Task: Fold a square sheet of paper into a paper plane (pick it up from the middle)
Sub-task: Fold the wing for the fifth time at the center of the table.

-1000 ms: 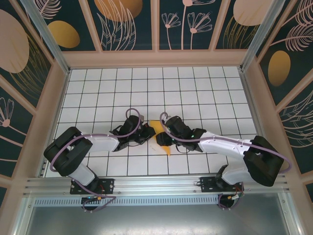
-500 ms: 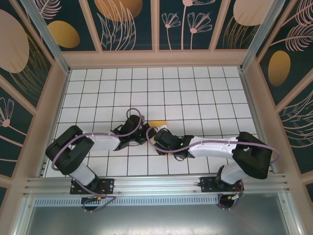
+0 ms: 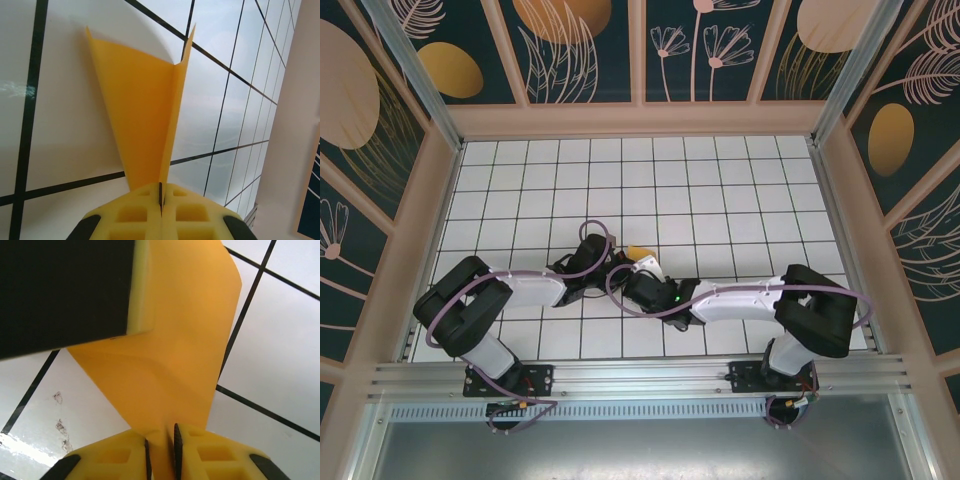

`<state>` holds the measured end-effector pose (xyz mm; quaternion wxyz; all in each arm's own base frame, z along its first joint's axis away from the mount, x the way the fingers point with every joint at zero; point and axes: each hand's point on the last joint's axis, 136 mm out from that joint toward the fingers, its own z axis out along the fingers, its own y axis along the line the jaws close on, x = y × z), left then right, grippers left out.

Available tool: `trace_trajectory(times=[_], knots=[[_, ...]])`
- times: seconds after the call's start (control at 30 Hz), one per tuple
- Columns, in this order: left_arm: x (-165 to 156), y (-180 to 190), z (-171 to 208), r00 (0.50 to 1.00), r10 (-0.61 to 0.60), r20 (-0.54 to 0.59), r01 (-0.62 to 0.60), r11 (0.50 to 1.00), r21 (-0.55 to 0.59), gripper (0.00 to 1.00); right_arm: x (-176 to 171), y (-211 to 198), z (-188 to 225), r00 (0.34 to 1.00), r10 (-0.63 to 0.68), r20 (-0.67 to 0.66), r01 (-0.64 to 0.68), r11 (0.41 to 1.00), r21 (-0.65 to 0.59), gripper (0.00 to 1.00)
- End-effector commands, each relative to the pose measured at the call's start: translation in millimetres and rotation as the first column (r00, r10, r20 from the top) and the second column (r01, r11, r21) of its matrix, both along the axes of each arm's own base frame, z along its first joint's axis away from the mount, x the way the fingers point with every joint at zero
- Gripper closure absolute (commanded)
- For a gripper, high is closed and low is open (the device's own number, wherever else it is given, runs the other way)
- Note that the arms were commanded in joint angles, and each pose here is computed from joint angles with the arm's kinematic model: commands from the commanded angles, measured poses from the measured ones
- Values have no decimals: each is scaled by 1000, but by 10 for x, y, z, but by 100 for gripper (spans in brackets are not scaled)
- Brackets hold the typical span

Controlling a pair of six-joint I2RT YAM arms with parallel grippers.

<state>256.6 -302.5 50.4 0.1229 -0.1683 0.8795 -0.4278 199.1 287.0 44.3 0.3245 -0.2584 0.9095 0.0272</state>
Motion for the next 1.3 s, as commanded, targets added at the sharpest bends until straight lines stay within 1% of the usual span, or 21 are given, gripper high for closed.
trace_trajectory(times=[0.0, 0.07, 0.2, 0.27, 0.33, 0.43, 0.6, 0.7, 0.77, 0.83, 0.87, 0.9, 1.0, 1.1, 1.17, 1.23, 1.27], knots=[[-5, -30, 3, 1000, -14, -4, 14, 1000, 11, 100, 22, 3, 105, 1000, -14, 23, 13, 1000, 6, 83], [1, -28, 7, 1000, -12, -2, 12, 1000, 13, 100, -3, 27, 99, 1000, 0, 4, 0, 1000, 11, 83], [9, -20, 7, 1000, -7, 0, 7, 1000, 17, 100, -15, 33, 110, 1000, -2, -3, 2, 1000, 22, 75], [13, -20, 6, 1000, -7, 0, 7, 1000, 17, 100, -28, 54, 139, 1000, 5, -12, -4, 1000, 28, 70], [11, -23, 1, 1000, -11, 0, 11, 1000, 23, 100, -32, 73, 192, 1000, 8, -15, -8, 999, 42, 68], [13, -24, -10, 1000, -13, -2, 13, 1000, 26, 99, -36, 107, 261, 1000, 15, -11, -14, 998, 66, 63], [10, -30, -15, 1000, -16, -4, 16, 1000, 26, 99, -64, 136, 251, 999, 34, -22, -33, 997, 73, 63], [15, -39, -7, 1000, -20, -2, 20, 999, 25, 99, -62, 121, 223, 999, 32, -22, -31, 998, 63, 66], [11, -39, -11, 1000, -21, -3, 21, 999, 27, 100, -63, 133, 232, 999, 34, -23, -33, 997, 64, 73], [11, -44, -1, 1000, -22, -2, 22, 999, 23, 99, -54, 108, 205, 999, 25, -21, -24, 998, 54, 77], [11, -39, -2, 1000, -22, -1, 22, 999, 25, 99, -45, 91, 181, 1000, 17, -24, -16, 999, 45, 82], [10, -32, -8, 1000, -20, -2, 20, 999, 26, 99, -37, 84, 162, 1000, 11, -27, -10, 999, 40, 85], [10, -38, 3, 1000, -20, 0, 20, 1000, 23, 97, -52, 113, 117, 999, 19, -42, -17, 999, 51, 93], [15, -32, 10, 1000, -19, 3, 19, 1000, 25, 96, -64, 122, 56, 998, 21, -65, -17, 998, 61, 97], [25, -12, 30, 1000, -7, 11, 7, 1000, 26, 90, -67, 130, 28, 996, 26, -91, -18, 995, 96, 100], [40, 11, 63, 1000, 2, 25, -3, 999, 34, 85, -79, 161, 20, 991, 43, -128, -23, 988, 152, 100], [55, 28, 82, 999, 6, 34, -8, 999, 47, 79, -83, 167, 22, 988, 49, -144, -22, 983, 181, 100]])
